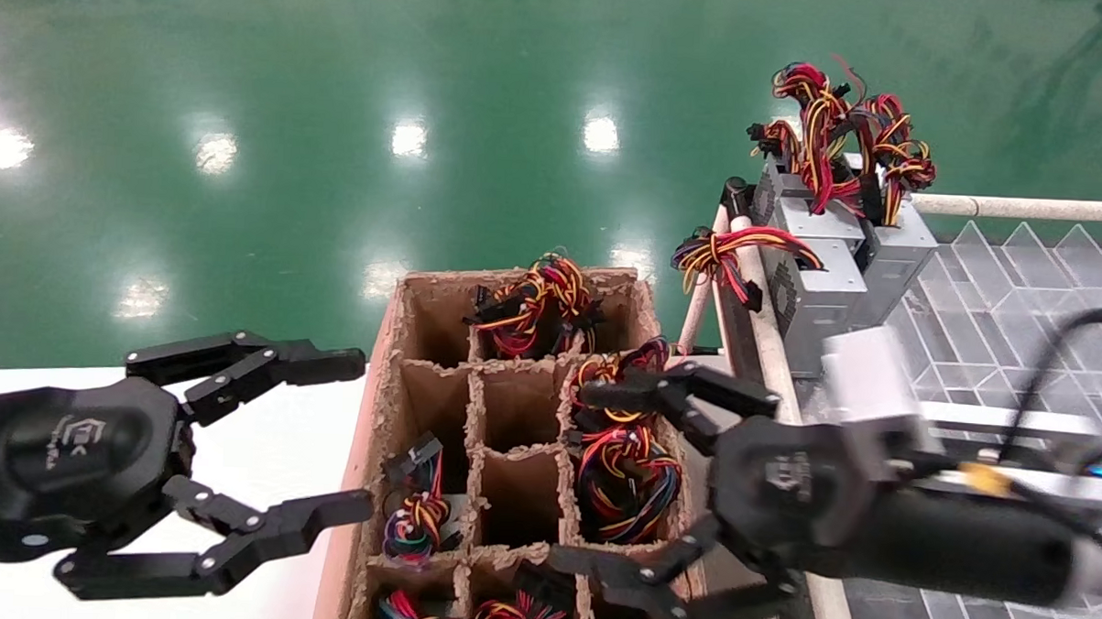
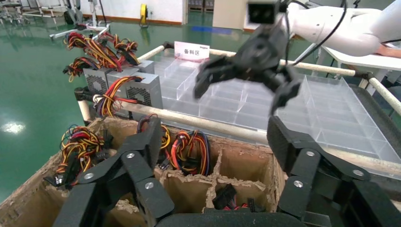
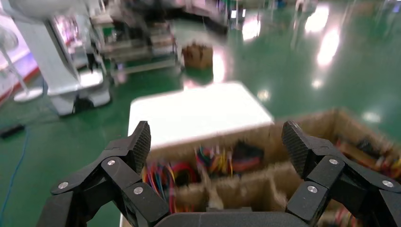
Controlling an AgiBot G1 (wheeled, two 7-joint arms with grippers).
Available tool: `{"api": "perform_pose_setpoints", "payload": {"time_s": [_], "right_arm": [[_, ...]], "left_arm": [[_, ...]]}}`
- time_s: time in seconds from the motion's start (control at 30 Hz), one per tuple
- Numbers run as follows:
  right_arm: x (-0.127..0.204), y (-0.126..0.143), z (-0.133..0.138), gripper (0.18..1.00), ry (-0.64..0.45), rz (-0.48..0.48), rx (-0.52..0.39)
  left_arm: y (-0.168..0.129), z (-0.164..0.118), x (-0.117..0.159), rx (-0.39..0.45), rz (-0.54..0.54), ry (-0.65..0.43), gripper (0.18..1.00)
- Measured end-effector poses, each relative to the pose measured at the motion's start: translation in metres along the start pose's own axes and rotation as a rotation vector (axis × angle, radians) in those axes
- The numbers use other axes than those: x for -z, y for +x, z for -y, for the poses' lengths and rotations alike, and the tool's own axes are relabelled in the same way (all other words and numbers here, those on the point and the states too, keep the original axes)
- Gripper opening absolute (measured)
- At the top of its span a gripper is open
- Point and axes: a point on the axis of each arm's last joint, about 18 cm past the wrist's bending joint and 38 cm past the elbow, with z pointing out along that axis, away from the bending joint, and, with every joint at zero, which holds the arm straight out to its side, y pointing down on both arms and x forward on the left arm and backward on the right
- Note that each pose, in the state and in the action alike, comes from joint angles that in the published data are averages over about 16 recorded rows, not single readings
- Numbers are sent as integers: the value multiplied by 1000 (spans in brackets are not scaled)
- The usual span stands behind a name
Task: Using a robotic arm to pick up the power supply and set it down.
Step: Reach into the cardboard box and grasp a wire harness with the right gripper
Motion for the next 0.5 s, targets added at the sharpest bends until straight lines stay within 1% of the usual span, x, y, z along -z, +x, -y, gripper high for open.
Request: {"api": "perform_pose_setpoints", "payload": {"time_s": [0.13,0.3,0.5], "right_arm": [[-18,8,-15,1000,-49,23,-8],[-41,15,-31,1000,-104,67,-15],[-62,16,-41,1000,-131,130,-24]], "left_arm": [[0,0,0,0,0,0,810],[0,0,0,0,0,0,701],[0,0,0,0,0,0,557]]}}
